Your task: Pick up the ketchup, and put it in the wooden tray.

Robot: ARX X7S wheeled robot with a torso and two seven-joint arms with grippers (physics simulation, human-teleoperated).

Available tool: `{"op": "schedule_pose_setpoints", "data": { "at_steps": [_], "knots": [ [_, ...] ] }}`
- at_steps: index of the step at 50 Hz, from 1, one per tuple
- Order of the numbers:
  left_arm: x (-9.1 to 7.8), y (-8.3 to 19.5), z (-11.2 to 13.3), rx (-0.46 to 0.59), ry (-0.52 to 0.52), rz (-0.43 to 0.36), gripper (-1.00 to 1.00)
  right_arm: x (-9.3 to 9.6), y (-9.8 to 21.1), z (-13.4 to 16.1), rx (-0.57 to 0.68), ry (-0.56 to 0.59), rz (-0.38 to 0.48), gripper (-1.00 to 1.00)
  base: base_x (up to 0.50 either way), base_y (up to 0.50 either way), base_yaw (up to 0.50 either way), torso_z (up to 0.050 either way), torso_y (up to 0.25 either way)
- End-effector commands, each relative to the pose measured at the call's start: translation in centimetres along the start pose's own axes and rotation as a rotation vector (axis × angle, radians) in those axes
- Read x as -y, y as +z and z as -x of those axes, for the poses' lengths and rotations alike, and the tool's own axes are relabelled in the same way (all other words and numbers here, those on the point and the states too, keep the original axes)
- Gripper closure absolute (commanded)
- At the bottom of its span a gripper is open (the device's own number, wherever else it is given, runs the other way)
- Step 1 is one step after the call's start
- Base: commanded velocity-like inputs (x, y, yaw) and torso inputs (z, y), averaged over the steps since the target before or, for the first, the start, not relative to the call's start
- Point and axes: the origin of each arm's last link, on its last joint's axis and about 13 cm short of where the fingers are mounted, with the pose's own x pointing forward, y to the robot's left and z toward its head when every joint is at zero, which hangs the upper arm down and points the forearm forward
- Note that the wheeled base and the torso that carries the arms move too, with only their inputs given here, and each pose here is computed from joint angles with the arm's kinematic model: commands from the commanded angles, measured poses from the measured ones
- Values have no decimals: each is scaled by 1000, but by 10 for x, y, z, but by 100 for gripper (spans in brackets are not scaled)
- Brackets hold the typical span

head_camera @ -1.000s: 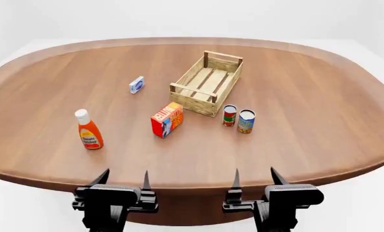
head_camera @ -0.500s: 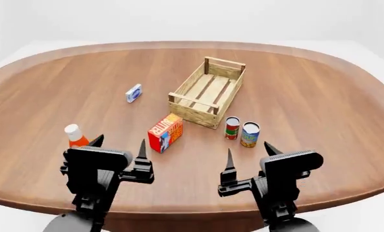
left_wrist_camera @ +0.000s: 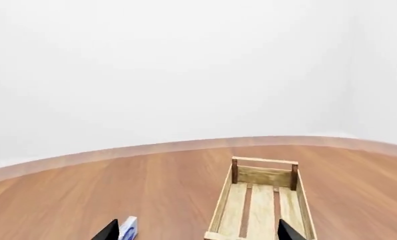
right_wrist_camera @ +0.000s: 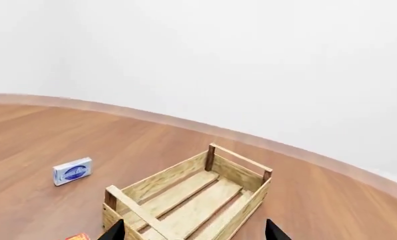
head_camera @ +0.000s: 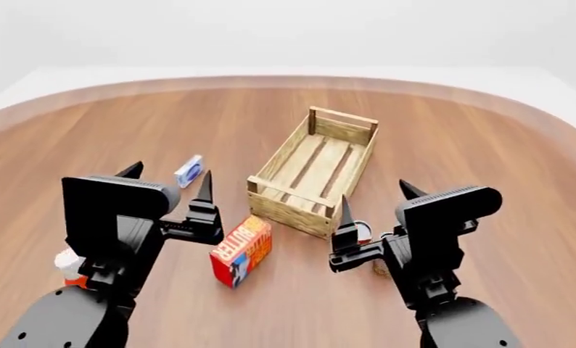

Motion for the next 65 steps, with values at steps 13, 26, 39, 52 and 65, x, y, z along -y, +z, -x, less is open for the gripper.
{"op": "schedule_pose_setpoints", "data": {
  "at_steps": [13, 26, 39, 52, 65],
  "knots": [
    [-7, 13, 2, 22, 22, -16, -100, 8, 22, -15, 14, 17, 0, -100, 366, 0, 0, 0, 1],
    [-17, 13, 1, 22, 81, -16, -100, 19, 37, -24, -41, 87, 24, -100, 0, 0, 0, 0, 0],
    [-23, 23, 5, 55, 121, -7, -100, 25, 42, -33, -59, 100, 47, -100, 0, 0, 414, 0, 0],
    [-25, 26, 7, 67, 140, -9, -100, 25, 40, -34, -63, 119, 53, -100, 0, 0, 500, 0, 0],
    [-25, 28, 8, 76, 149, -8, -100, 25, 40, -35, -58, 127, 52, -100, 2, 1, 462, 0, 0]
  ]
}}
